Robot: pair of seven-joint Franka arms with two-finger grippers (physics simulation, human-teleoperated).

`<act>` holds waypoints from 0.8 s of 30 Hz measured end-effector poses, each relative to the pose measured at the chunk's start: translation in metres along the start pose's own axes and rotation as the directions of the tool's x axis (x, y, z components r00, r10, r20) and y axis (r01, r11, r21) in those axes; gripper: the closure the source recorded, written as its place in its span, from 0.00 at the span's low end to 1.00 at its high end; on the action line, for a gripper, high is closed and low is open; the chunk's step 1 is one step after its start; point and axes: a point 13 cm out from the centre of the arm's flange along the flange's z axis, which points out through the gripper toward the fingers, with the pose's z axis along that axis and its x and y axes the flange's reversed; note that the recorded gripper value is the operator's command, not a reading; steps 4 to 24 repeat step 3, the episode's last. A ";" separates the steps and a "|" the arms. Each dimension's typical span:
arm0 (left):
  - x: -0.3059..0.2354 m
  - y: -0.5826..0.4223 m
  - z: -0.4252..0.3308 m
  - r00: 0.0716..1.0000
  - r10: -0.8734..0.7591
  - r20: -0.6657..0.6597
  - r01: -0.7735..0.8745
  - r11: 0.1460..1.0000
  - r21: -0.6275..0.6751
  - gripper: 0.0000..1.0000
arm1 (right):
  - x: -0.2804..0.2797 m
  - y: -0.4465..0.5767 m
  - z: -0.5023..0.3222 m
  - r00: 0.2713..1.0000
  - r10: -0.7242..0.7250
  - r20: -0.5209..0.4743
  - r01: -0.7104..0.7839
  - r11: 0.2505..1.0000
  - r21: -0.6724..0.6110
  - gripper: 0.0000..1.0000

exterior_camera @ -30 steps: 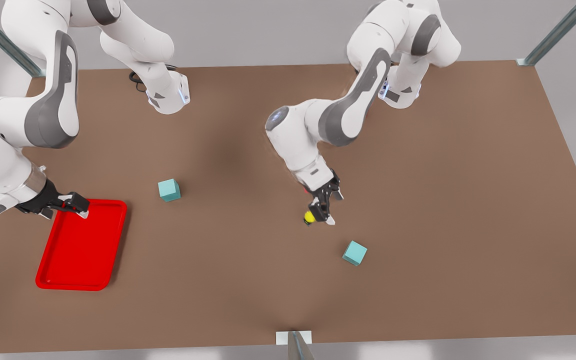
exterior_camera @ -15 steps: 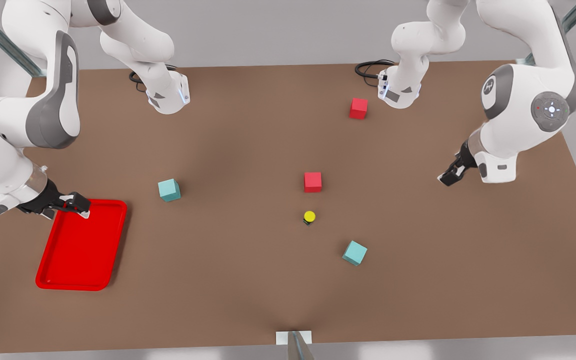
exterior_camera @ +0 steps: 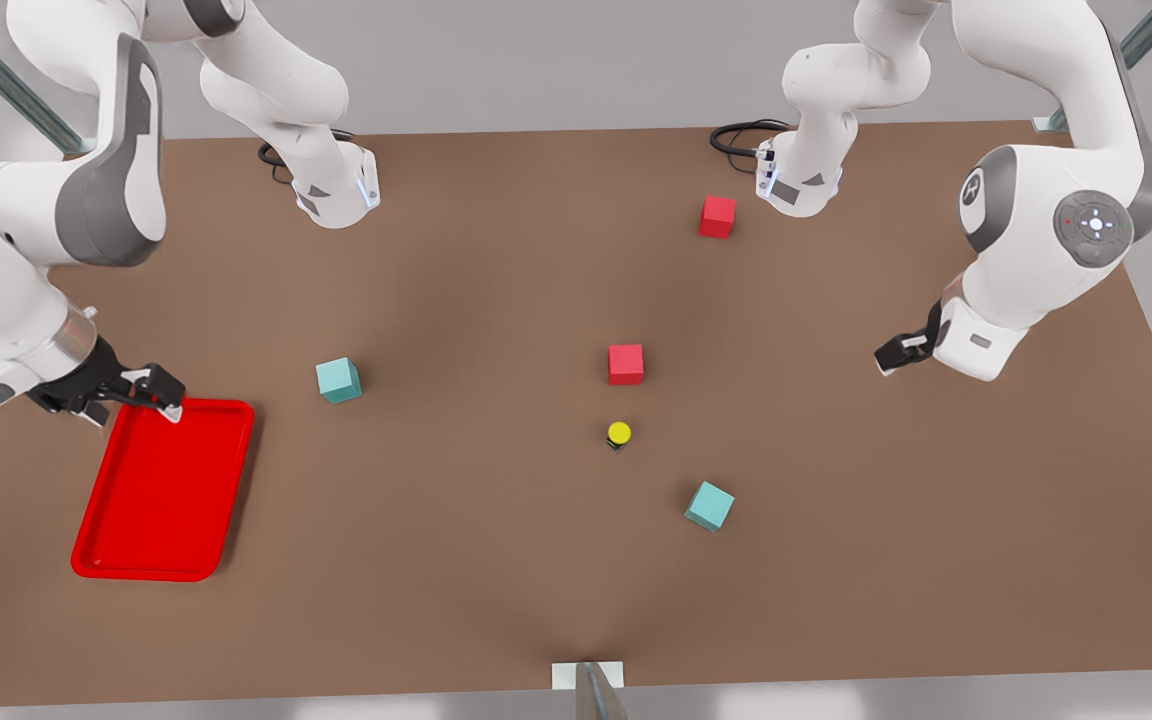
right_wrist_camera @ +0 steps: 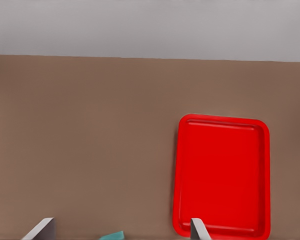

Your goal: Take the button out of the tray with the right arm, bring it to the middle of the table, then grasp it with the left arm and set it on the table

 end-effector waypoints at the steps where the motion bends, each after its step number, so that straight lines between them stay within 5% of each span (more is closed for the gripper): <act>1: 0.000 0.000 0.000 1.000 0.023 0.002 -0.023 1.000 -0.002 0.00 | 0.000 0.001 0.000 1.000 -0.001 -0.001 0.001 1.000 0.000 0.00; 24: -0.001 0.000 0.000 0.998 0.066 0.004 -0.066 0.998 -0.005 0.00 | 0.001 0.000 0.001 1.000 0.000 -0.005 0.000 1.000 0.000 0.00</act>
